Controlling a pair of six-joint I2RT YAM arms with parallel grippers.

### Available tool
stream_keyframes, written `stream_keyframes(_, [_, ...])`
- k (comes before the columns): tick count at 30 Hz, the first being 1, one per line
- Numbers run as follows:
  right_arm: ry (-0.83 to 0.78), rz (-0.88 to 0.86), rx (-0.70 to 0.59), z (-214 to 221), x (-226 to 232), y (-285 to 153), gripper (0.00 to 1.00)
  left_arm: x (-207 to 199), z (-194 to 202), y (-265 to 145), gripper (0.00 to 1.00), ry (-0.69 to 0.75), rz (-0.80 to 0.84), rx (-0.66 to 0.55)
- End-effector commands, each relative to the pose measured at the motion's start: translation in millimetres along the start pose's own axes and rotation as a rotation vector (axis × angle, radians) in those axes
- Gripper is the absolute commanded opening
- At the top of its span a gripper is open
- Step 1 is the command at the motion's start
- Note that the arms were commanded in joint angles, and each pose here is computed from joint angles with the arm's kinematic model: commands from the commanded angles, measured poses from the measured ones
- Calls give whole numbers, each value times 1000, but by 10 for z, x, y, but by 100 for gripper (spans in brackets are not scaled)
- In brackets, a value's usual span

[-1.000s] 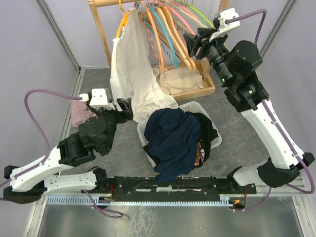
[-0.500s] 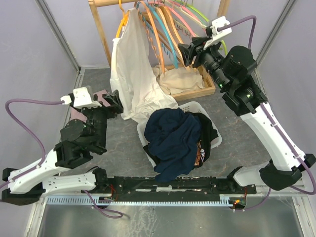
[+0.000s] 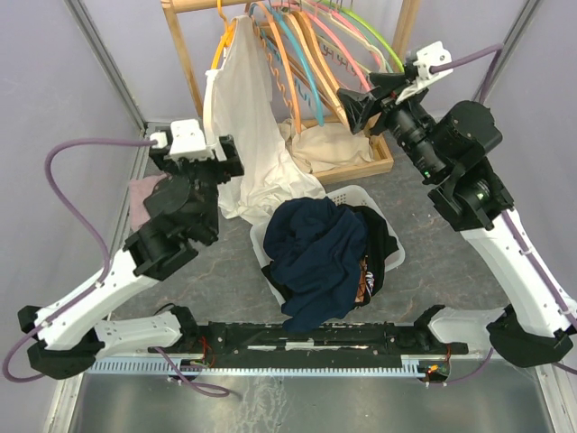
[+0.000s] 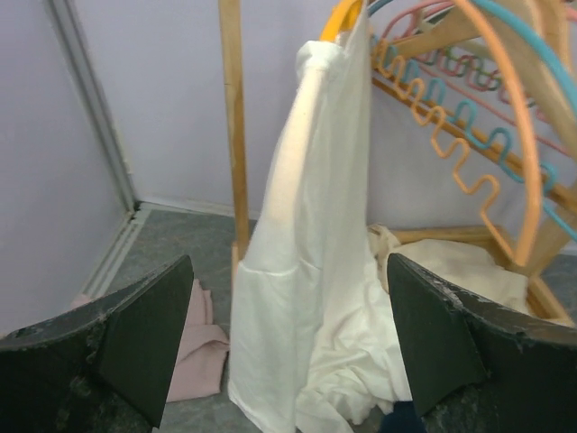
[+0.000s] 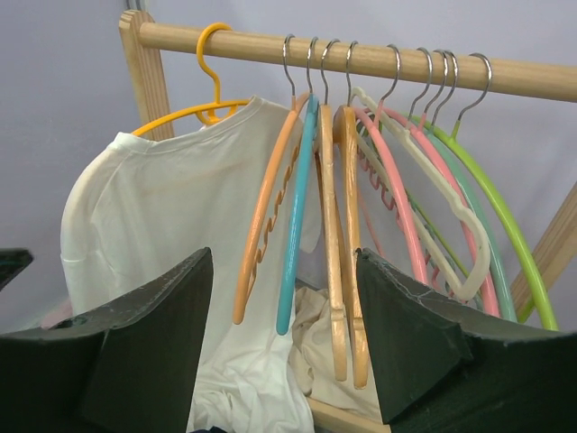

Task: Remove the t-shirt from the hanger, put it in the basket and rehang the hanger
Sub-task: Place the hanger on the clothesline, then pick up the hanger from the clothesline.

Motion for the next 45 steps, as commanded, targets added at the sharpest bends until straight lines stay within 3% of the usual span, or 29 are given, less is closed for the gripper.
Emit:
stream_keyframes(1, [2,5,-38,-133,-31,-163,72,41,-158,246,94,-13,-22,-9])
stream_keyframes(10, [7,21,-19,-103,-61,-287,74,98,-299,640,96,-28,-52,-13])
stream_keyframes(16, [21,22,-13,-91,-62,-355,75,-74,-167,948,96,-63,77,45])
stream_keyframes(38, [138,-147,-43,-173,273,351,73,-850,214,919,96,-215,565,124])
stream_keyframes(45, [130,-91,-42,-152,190,275,74,-959,227,1009,94,-240,583,124])
Point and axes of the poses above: each gripper's point midway between its finger pads, its own y axis out along the fingers, its own x axis along the line the jaws close on, z = x × y, the point moved 4 cm from there along -y, back along the fingers, and after that the axes turned 9 degrees about -y, right-handed, at the moved point
